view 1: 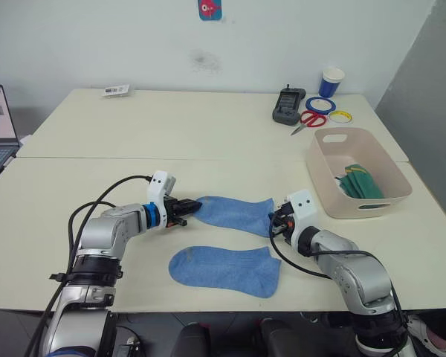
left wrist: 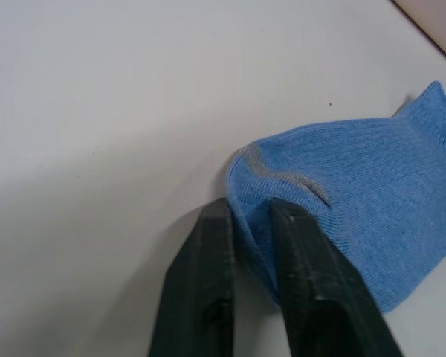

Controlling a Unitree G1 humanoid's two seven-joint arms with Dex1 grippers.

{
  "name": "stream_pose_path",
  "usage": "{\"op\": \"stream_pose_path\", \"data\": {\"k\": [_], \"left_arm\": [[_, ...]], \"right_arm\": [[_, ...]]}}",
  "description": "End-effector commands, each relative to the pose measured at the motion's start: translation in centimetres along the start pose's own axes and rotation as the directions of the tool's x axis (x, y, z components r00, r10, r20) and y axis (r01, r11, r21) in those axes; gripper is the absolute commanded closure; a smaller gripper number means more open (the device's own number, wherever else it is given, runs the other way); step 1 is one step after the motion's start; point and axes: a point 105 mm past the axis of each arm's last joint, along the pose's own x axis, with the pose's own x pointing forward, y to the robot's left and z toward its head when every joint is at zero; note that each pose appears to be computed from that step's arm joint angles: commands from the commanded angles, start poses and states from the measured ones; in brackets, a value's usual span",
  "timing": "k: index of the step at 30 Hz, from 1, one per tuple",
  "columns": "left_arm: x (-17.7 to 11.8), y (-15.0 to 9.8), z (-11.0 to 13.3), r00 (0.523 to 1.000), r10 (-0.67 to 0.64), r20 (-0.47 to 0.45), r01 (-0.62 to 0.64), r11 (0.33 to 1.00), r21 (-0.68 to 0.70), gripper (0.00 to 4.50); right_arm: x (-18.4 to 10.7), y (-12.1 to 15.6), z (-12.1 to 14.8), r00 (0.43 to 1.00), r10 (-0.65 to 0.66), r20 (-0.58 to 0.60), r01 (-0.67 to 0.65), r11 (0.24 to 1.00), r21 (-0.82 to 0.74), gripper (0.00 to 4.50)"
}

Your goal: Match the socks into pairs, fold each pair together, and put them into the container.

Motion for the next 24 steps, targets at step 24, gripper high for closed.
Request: {"op": "stream_pose_path", "data": {"k": [24], "left_arm": [[-11.8,-7.0,-3.0,0.994,-0.111,-0.014,0.105,0.972,-0.210,4.49]], "right_arm": [[-10.3,8.2,0.9,0.933,0.331,0.144,-0.347,0.932,0.107,4.50]]}}
